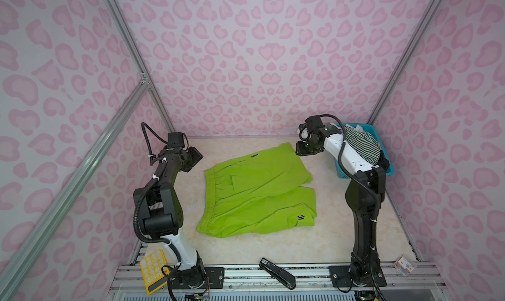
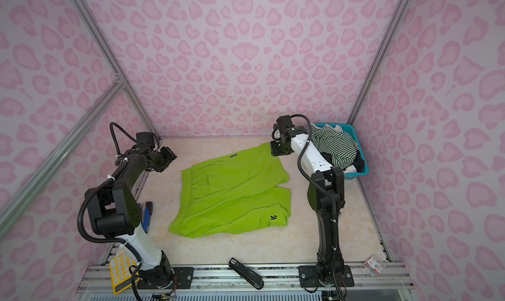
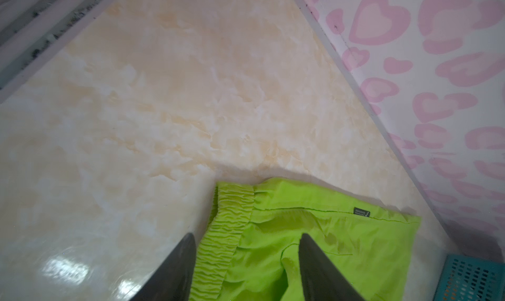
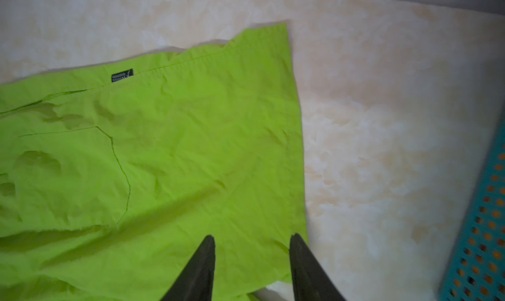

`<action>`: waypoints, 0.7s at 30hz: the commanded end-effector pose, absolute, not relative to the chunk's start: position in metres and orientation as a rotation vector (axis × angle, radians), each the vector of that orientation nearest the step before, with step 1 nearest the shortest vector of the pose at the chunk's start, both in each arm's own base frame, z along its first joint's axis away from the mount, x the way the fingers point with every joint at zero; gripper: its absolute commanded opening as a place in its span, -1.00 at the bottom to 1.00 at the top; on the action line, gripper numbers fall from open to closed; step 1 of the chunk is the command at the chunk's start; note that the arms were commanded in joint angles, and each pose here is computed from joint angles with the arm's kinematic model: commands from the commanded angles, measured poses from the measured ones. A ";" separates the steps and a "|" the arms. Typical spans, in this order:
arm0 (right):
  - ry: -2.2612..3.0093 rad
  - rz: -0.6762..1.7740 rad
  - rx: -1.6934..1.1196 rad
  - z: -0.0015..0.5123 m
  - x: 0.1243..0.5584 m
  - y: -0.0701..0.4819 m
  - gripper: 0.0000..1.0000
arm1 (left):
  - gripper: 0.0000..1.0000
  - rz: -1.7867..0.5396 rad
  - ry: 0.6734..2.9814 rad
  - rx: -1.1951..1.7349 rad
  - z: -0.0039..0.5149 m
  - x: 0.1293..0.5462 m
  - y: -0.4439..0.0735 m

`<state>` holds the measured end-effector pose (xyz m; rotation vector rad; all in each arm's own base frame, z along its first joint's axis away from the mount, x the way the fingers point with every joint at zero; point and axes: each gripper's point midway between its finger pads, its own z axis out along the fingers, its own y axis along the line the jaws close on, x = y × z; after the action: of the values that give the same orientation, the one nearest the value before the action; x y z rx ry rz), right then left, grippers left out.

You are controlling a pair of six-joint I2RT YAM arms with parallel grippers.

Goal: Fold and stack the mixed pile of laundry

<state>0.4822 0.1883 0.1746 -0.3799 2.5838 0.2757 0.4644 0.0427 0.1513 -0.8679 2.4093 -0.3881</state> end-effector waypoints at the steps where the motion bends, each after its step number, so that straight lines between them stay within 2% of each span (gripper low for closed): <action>1: 2.579 0.273 -0.328 0.179 0.451 0.175 0.02 | 0.26 -0.249 2.495 -0.833 0.153 0.424 0.039; 5: 2.669 0.322 -0.274 0.162 0.373 0.159 0.15 | 0.21 -0.137 2.574 -0.840 0.139 0.373 0.025; 10: 2.747 0.495 -0.235 0.134 0.279 0.163 0.17 | 0.14 -0.044 2.666 -0.893 0.103 0.304 0.010; 13: 2.807 0.538 -0.248 0.115 0.238 0.163 0.18 | 0.13 0.001 2.690 -0.922 0.093 0.273 0.007; 16: 2.849 0.580 -0.218 0.098 0.214 0.159 0.18 | 0.12 -0.001 2.680 -0.957 0.091 0.252 0.004; 21: 2.861 0.698 -0.178 0.074 0.200 0.167 0.16 | 0.14 0.058 2.668 -1.034 0.088 0.227 0.012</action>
<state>0.1972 0.1522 0.0748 -0.2086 2.8982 0.5754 0.2419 0.0029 0.0914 -0.9508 2.6757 -0.0189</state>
